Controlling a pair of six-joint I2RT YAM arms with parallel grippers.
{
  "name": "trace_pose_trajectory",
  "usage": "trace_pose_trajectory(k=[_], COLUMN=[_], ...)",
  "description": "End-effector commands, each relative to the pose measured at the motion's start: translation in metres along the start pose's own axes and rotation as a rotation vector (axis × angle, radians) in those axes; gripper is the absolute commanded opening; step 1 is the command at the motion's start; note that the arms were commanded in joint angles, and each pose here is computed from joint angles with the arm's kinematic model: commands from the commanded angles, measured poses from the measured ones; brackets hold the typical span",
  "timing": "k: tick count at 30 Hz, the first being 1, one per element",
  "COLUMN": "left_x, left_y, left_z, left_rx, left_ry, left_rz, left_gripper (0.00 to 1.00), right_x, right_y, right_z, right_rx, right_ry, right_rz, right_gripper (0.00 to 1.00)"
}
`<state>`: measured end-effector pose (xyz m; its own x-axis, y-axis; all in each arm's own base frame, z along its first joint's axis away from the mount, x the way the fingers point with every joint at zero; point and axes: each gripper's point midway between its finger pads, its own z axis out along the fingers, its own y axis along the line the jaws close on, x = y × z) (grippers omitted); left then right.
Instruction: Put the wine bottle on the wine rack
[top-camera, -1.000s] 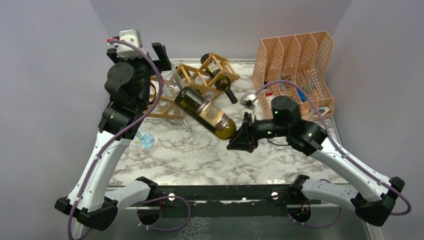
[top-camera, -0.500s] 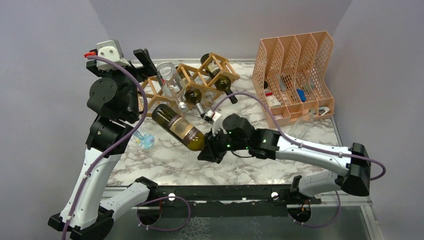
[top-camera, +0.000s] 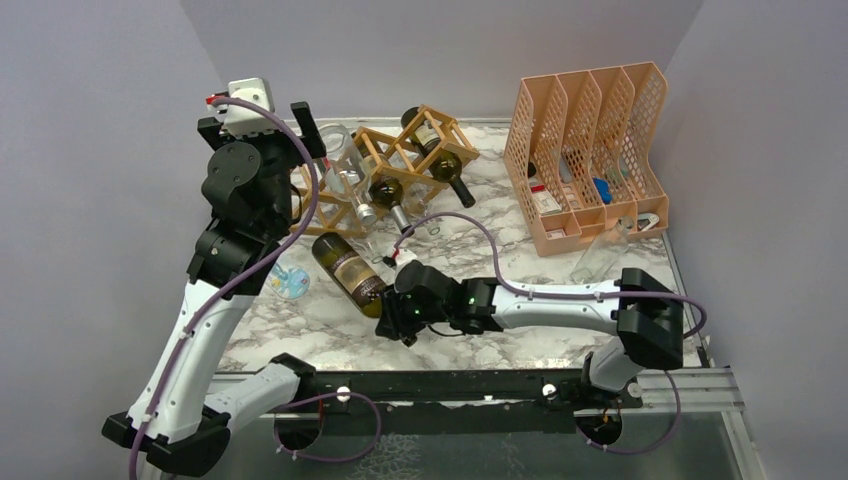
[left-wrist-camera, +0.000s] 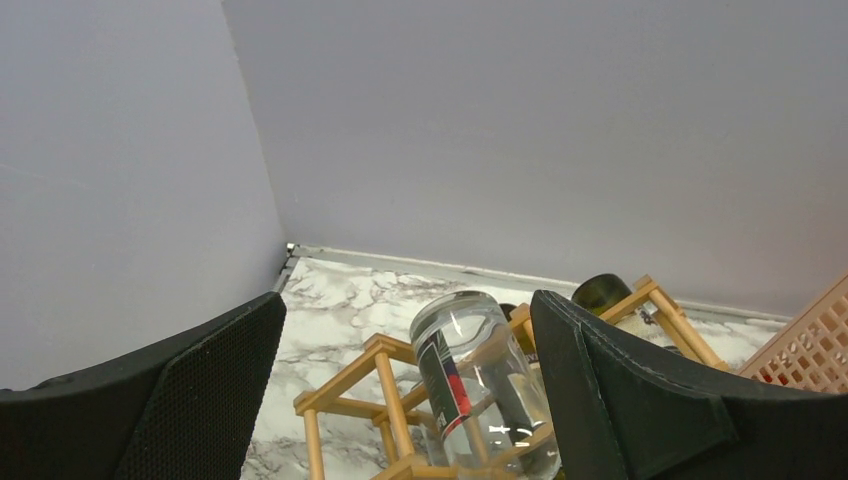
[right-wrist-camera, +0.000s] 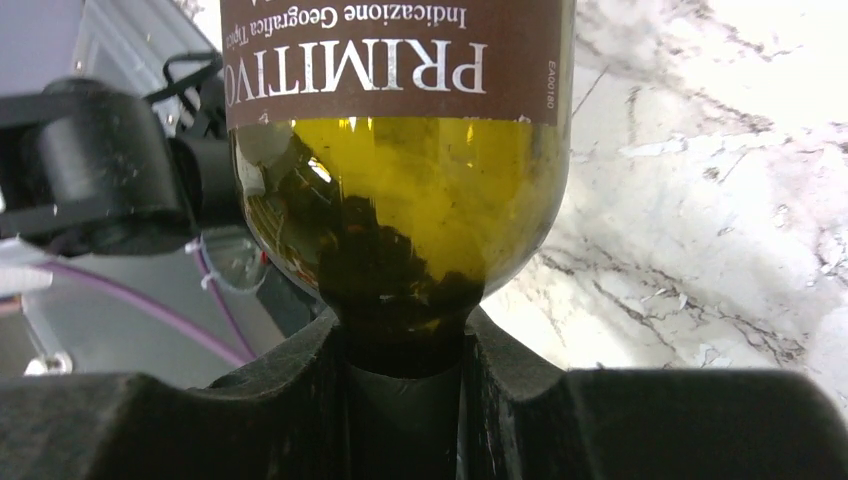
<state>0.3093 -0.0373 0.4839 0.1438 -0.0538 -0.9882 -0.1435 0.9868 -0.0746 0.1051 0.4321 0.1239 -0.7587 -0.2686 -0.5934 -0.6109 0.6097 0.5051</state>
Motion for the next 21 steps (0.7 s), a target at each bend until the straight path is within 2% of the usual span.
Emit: trace_pose_trajectory(k=[1, 6, 13, 21], left_x=[0.02, 0.04, 0.071, 0.128], left_y=[0.0, 0.0, 0.023, 0.044], left_z=[0.007, 0.016, 0.029, 0.035], left_rx=[-0.019, -0.046, -0.135, -0.1], left_ry=[0.053, 0.107, 0.195, 0.356], left_rz=[0.055, 0.083, 0.067, -0.057], left_gripper=[0.99, 0.99, 0.96, 0.91], right_x=[-0.084, -0.095, -0.108, -0.111], right_y=[0.039, 0.038, 0.034, 0.031], right_z=[-0.007, 0.001, 0.014, 0.027], right_rx=[-0.074, -0.03, 0.031, 0.077], right_ry=[-0.296, -0.313, -0.342, -0.337], right_rz=[0.053, 0.087, 0.124, 0.162], right_gripper=[0.01, 0.01, 0.01, 0.01])
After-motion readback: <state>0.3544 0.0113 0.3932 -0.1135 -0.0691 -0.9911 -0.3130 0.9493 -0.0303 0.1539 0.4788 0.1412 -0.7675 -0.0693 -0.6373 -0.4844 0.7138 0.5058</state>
